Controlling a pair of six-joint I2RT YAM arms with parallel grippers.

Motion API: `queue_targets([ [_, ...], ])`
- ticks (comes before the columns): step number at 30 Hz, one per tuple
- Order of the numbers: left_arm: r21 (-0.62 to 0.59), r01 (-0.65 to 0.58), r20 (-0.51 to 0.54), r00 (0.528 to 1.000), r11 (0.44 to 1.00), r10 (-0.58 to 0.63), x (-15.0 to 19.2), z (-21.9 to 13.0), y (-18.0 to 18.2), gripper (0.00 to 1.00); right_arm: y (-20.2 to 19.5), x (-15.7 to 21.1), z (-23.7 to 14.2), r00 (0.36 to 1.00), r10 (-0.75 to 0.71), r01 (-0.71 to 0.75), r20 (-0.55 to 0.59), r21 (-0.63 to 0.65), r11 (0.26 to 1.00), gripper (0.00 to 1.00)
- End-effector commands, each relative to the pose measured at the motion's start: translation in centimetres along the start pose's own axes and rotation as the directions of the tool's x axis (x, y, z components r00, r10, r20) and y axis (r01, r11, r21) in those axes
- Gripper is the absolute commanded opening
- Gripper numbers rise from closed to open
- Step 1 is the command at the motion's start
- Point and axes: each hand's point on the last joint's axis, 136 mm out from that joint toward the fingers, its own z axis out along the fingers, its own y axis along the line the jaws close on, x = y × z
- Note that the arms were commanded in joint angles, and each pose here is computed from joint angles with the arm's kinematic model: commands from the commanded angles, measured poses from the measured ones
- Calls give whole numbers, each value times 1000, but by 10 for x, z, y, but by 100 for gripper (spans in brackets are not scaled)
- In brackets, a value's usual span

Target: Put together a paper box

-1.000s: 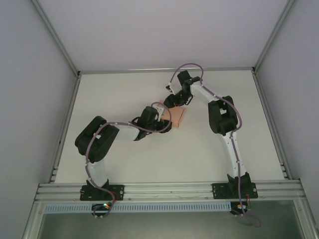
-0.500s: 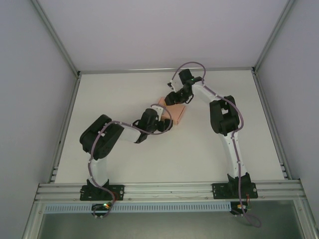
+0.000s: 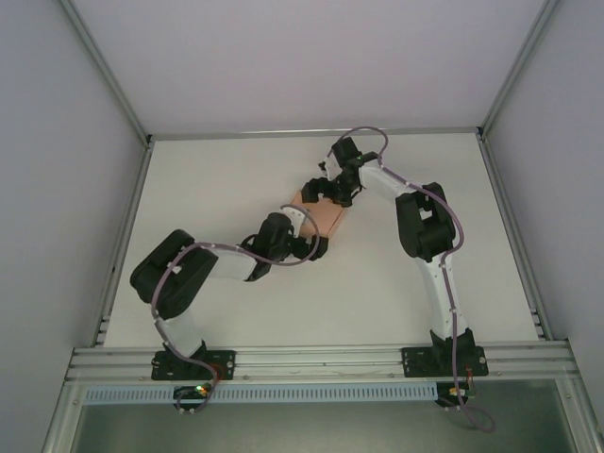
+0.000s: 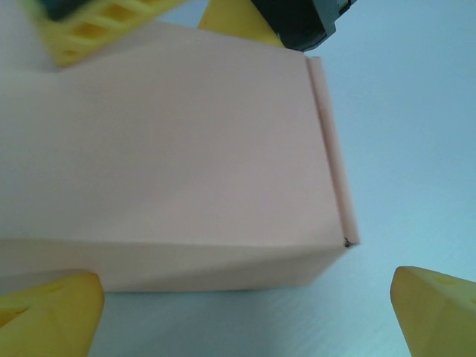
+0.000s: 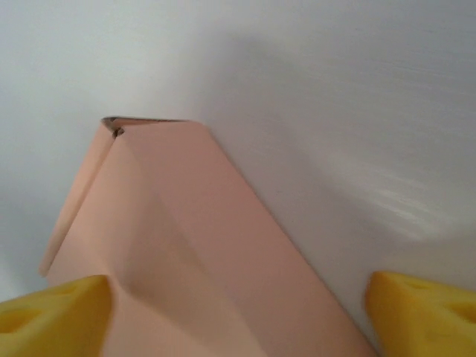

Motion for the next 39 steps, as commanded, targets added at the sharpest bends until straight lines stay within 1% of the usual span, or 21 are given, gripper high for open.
queue_targets([
  [1,-23,-5,-15,1000,1000,5,4,-15,0,100,-20,-19,-27,994,33,-45,102,122,992,100],
  [6,-106,-27,-21,999,994,25,-7,-47,7,100,-29,-35,-67,978,-28,-19,206,226,974,100],
  [9,-200,-50,-6,999,978,50,-25,-76,15,100,-37,-38,-95,956,-60,-25,287,283,959,100],
  [12,-341,-31,58,997,940,54,-48,-112,37,100,-49,-30,-123,927,-109,-25,358,352,936,100],
  [15,-479,77,134,991,874,-14,-65,-149,84,100,-63,-13,-150,901,-121,-50,417,376,925,100],
  [17,-567,165,199,978,807,-60,-71,-175,123,100,-73,1,-170,886,-109,-74,450,371,926,100],
  [21,-740,255,311,950,622,-19,-73,-229,192,100,-97,37,-208,853,-172,-85,494,455,886,100],
  [23,-780,284,354,935,557,19,-68,-246,217,100,-105,51,-221,816,-262,-60,516,525,849,100],
  [24,-779,304,376,926,549,20,-64,-251,229,100,-113,58,-221,794,-314,-43,520,563,825,100],
  [25,-768,310,384,923,561,15,-59,-250,238,100,-110,60,-232,744,-373,-29,554,585,810,100],
  [27,-741,355,412,911,571,-32,-57,-255,253,100,-113,66,-235,657,-448,-21,607,609,793,99],
  [28,-738,342,406,914,582,-21,-57,-252,256,100,-114,68,-236,620,-469,-22,629,611,791,100],
  [30,-771,297,403,912,563,70,-56,-251,265,100,-114,71,-235,563,-503,-14,656,615,788,100],
  [31,-779,288,402,911,557,92,-52,-249,269,100,-116,73,-232,555,-527,3,644,632,775,100],
  [33,-781,250,378,919,573,115,-45,-234,277,100,-124,73,-231,523,-544,-19,656,646,763,100],
  [34,-789,227,349,930,570,113,-47,-230,278,100,-131,75,-226,549,-518,-27,656,634,773,100],
  [35,-778,220,326,942,589,78,-45,-223,279,100,-135,74,-222,543,-507,-15,669,611,792,100],
  [36,-781,204,328,938,590,109,-51,-222,283,100,-144,77,-215,554,-490,-22,673,600,800,100],
  [37,-781,206,323,941,590,99,-47,-221,284,100,-150,80,-209,544,-483,-29,686,591,806,100],
  [38,-774,221,356,927,593,119,-39,-219,287,100,-159,83,-204,514,-480,-40,711,579,814,100],
  [39,-757,207,393,902,619,179,-38,-219,284,100,-160,81,-211,471,-480,-63,740,571,818,100],
])
